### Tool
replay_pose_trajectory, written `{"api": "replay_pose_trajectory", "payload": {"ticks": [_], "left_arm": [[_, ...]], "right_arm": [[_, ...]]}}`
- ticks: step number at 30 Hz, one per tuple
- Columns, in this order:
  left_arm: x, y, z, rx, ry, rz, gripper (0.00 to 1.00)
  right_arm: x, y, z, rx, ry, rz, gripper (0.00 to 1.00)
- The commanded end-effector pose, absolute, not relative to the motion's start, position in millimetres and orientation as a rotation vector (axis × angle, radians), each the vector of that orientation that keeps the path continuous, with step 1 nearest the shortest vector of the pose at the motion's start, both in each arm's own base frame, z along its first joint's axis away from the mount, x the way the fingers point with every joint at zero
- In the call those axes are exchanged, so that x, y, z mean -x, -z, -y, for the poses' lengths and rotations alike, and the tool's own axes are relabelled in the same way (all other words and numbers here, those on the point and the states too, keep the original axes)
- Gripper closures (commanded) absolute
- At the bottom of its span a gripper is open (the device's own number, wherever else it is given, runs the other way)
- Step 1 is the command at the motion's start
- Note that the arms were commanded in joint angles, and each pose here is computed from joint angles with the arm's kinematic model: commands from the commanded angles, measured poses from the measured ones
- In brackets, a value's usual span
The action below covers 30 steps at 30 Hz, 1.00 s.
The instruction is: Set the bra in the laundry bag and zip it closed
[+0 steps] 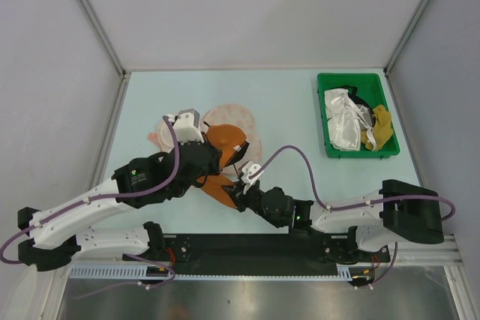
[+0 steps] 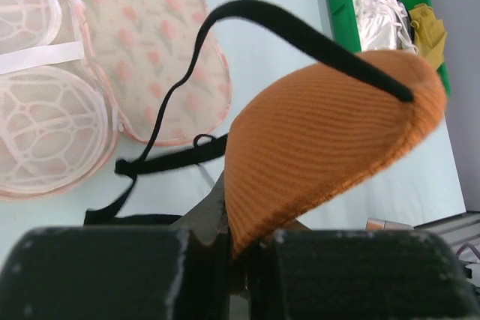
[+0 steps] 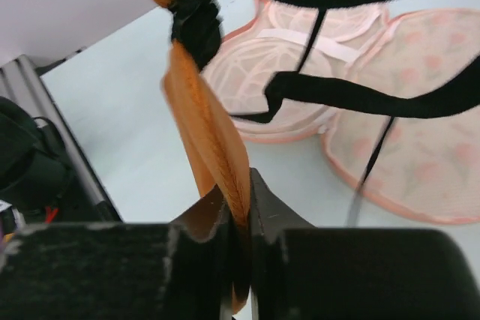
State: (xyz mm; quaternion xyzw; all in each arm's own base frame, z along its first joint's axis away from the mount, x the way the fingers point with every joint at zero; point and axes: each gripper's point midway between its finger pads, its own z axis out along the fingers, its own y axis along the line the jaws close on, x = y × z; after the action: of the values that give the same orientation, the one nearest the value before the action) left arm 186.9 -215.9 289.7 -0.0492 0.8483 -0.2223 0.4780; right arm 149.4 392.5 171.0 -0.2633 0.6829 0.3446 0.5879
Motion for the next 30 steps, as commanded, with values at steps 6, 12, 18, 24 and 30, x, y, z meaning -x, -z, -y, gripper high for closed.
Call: {"api": "replay_pose_trajectory", "payload": {"ticks": [6,12,18,24,30], "left_arm": [[-206.3,-274.4,200.6,0.072,0.276,-2.048,0.99],[-221.4,-240.0,232.6,-0.058,0.106,-2.115,0.91],[-237.7,-195.8,273.4,-0.180,-0.018,-2.168,0.90],[-250.2,-148.7,331.3,-0.332,-0.033,-2.246,0.77],[-248.0,-155.5,369.0,-0.503,0.071,-2.269,0.16]], "right_arm": [[-93.2,-178.0,-399.5,0.749,-1.118,-1.789,1.00],[-49.2,-159.5,-378.8,0.724,-1.445,-2.021,1.00],[-41.9,-105.1,-326.4,0.460,-1.540,-2.285,1.00],[-35.9,-72.4,-278.9,0.164,-1.610,-2.401,0.96],[-37.9,-60.4,-252.5,0.097,-1.482,-2.483,0.89]]}}
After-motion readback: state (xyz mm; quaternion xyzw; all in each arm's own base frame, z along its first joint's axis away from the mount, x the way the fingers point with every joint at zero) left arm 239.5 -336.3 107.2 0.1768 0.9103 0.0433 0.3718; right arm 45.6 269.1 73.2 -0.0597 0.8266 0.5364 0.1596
